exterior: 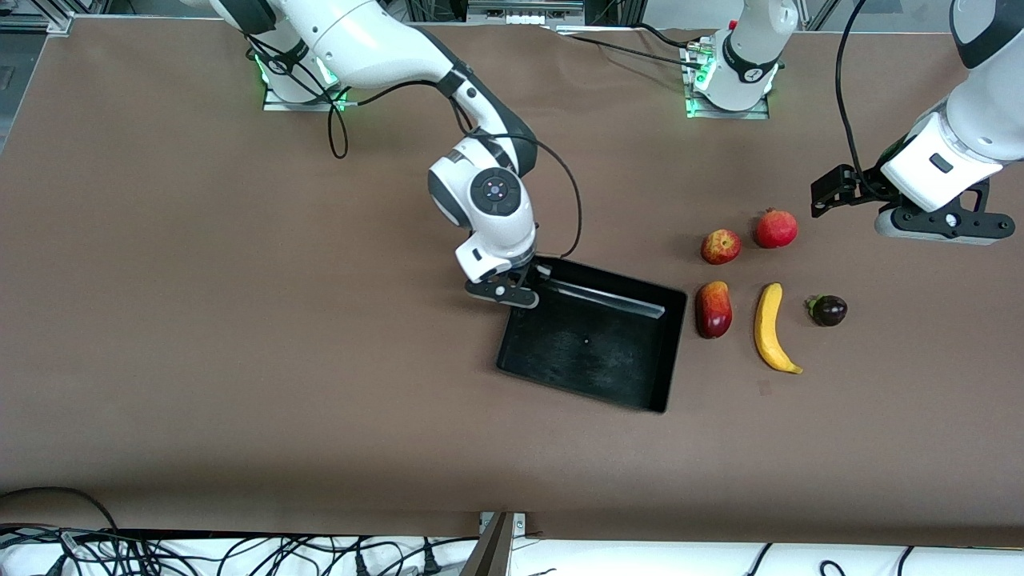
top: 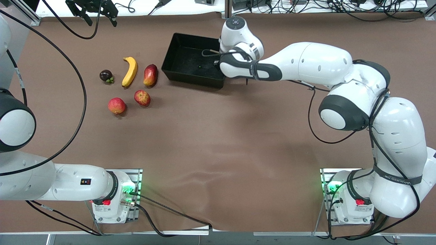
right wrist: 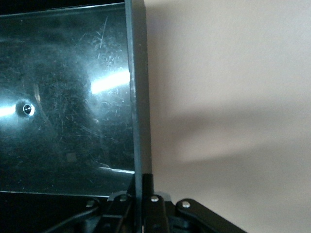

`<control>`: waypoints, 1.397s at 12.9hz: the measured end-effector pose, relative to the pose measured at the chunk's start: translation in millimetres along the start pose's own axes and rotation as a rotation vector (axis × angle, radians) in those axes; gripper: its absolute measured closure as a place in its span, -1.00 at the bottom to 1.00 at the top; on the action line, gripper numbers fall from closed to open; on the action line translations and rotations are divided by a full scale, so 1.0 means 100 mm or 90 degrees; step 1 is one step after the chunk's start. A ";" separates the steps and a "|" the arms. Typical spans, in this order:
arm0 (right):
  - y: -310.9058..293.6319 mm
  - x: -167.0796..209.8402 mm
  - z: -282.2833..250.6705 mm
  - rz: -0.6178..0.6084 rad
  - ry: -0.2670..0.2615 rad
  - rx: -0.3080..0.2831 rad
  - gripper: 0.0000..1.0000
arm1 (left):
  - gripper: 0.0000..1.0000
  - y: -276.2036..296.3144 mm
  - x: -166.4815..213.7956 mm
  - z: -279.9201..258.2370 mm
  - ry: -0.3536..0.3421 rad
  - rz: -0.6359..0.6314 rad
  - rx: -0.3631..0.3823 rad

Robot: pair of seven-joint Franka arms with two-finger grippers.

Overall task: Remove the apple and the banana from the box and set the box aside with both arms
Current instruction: 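Grip the tray rim with the right gripper and drag it away from the fruit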

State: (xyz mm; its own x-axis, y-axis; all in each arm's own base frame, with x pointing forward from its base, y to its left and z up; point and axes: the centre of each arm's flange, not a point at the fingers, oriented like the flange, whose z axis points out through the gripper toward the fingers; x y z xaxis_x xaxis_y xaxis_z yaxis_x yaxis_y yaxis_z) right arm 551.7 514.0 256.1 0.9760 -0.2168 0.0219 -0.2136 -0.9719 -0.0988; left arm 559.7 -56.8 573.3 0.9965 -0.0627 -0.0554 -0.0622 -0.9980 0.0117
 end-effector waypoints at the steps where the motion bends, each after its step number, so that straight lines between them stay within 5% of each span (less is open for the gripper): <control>1: 0.10 0.14 -0.12 -0.007 -0.002 -0.008 0.90 | -1.00 0.00 0.00 0.00 0.000 0.000 0.000; 8: 1.76 1.41 -1.27 -0.136 -0.007 -0.035 0.90 | -1.00 0.05 0.00 0.00 0.000 0.005 0.000; 14: 3.83 1.84 -0.99 -0.186 -0.091 -0.054 0.90 | -1.00 0.08 0.00 0.00 0.000 0.005 0.000; 18: 5.07 1.77 -0.60 -0.209 -0.085 -0.037 0.90 | -1.00 0.09 0.00 0.00 0.000 0.002 0.000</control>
State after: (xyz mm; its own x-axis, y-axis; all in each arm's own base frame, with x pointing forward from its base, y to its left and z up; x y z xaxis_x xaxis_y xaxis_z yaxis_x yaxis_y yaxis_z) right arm 613.5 -22.3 269.6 0.9892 0.1175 -0.0871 0.1134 -0.9923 -0.0506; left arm 558.8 -65.5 573.5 0.9963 -0.0661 -0.0551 -0.0655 -0.9978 0.0122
